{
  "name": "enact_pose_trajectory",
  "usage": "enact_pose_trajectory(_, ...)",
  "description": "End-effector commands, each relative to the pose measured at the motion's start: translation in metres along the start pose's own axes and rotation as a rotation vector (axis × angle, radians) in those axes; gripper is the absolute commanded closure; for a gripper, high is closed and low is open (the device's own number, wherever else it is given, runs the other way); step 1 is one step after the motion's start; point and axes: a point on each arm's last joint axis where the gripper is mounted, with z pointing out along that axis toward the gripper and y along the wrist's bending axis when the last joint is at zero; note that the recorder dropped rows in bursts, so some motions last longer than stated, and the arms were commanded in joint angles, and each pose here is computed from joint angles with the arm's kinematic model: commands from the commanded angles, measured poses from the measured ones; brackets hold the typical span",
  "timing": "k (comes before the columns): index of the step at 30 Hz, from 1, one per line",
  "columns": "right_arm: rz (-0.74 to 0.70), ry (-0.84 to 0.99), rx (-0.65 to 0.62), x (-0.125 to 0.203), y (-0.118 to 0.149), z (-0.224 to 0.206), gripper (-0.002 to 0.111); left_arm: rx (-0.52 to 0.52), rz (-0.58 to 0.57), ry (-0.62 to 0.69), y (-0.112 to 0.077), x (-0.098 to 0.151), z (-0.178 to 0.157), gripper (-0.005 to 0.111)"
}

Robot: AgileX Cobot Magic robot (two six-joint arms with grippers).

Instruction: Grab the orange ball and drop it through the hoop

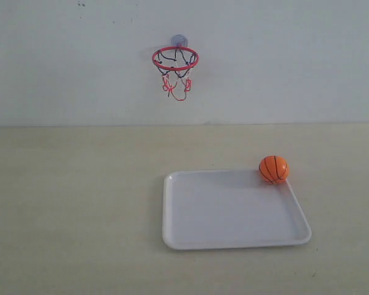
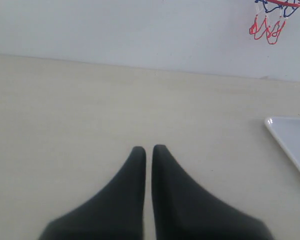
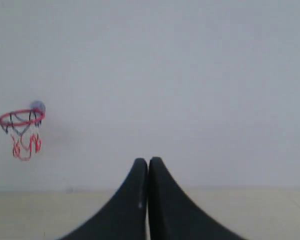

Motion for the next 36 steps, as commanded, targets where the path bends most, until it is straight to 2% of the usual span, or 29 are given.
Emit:
enact_pose_trajectory(1, 0.106, -0.214, -0.009, -0.020, 0.000, -0.002, 0.109, 0.002, 0.002, 0.001, 0.000, 0.001, 0.000, 0.103)
enact_pose_trajectory(4, 0.209, -0.285, -0.027, -0.026, 0.000, -0.004, 0.109, 0.002, 0.002, 0.001, 0.000, 0.001, 0.000, 0.103)
enact_pose_trajectory(10, 0.099, -0.288, -0.012, -0.029, 0.000, -0.004, 0.109, 0.002, 0.002, 0.001, 0.000, 0.001, 0.000, 0.103)
enact_pose_trajectory(15, 0.088, -0.286, -0.012, -0.068, 0.001, 0.013, 0.109, 0.002, 0.002, 0.001, 0.000, 0.001, 0.000, 0.103)
enact_pose_trajectory(19, 0.003, -0.084, -0.002, -0.099, 0.004, 0.048, 0.109, 0.002, 0.002, 0.001, 0.000, 0.001, 0.000, 0.103)
enact_pose_trajectory(23, -0.124, 0.314, -0.023, -0.115, 0.006, 0.099, 0.109, 0.002, 0.002, 0.001, 0.000, 0.001, 0.000, 0.103)
enact_pose_trajectory(26, -0.115, 0.547, -0.039, -0.113, 0.007, 0.133, 0.109, 0.002, 0.002, 0.001, 0.000, 0.001, 0.000, 0.103)
enact_pose_trajectory(31, -0.076, 0.609, -0.029, -0.104, 0.007, 0.175, 0.109, 0.002, 0.002, 0.001, 0.000, 0.001, 0.000, 0.103)
enact_pose_trajectory(36, -0.009, 0.553, -0.002, -0.091, 0.006, 0.202, 0.109, 0.002, 0.002, 0.001, 0.000, 0.001, 0.000, 0.103)
